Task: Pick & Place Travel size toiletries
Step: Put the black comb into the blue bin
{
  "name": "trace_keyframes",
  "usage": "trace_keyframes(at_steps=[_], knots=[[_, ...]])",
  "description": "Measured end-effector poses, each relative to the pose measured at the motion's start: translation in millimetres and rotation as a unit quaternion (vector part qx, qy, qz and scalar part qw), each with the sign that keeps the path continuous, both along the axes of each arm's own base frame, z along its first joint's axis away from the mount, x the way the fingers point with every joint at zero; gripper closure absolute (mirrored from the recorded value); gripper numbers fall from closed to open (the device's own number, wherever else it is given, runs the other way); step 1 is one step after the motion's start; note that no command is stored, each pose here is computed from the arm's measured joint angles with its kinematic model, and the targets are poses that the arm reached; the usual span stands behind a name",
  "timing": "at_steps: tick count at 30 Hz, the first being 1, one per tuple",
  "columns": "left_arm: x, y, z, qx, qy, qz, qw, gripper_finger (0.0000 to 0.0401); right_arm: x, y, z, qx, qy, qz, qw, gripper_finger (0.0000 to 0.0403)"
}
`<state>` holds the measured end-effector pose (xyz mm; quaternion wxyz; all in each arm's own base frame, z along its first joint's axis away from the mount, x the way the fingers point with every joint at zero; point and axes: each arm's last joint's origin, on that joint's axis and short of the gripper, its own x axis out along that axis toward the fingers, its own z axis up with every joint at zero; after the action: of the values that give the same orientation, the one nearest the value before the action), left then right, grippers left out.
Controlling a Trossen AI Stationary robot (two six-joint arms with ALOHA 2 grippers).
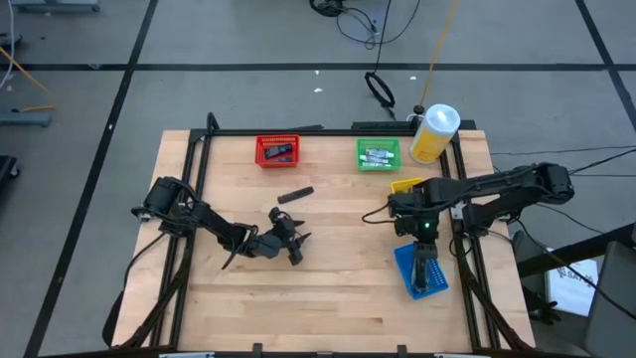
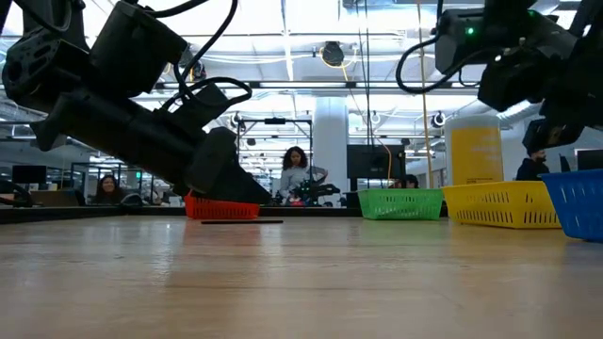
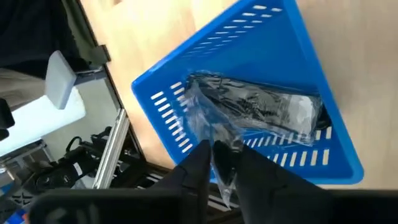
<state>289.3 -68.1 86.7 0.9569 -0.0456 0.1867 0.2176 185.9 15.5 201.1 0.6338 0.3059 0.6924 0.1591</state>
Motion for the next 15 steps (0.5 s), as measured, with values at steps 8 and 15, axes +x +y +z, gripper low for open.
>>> trace_keyframes(at_steps=[8, 15], knots=[[-0.1, 0.0, -0.1, 0.0, 0.001, 0.0, 1.0, 0.0205, -0.4, -7.0, -0.8, -0.037, 0.021, -0.045, 0.998, 0.0245], [-0.1, 0.0, -0.1, 0.0, 0.001, 0.0, 1.0, 0.0206, -3.3, -20.3, 4.4, -0.01, 0.028, -0.107, 0.994, 0.0154]])
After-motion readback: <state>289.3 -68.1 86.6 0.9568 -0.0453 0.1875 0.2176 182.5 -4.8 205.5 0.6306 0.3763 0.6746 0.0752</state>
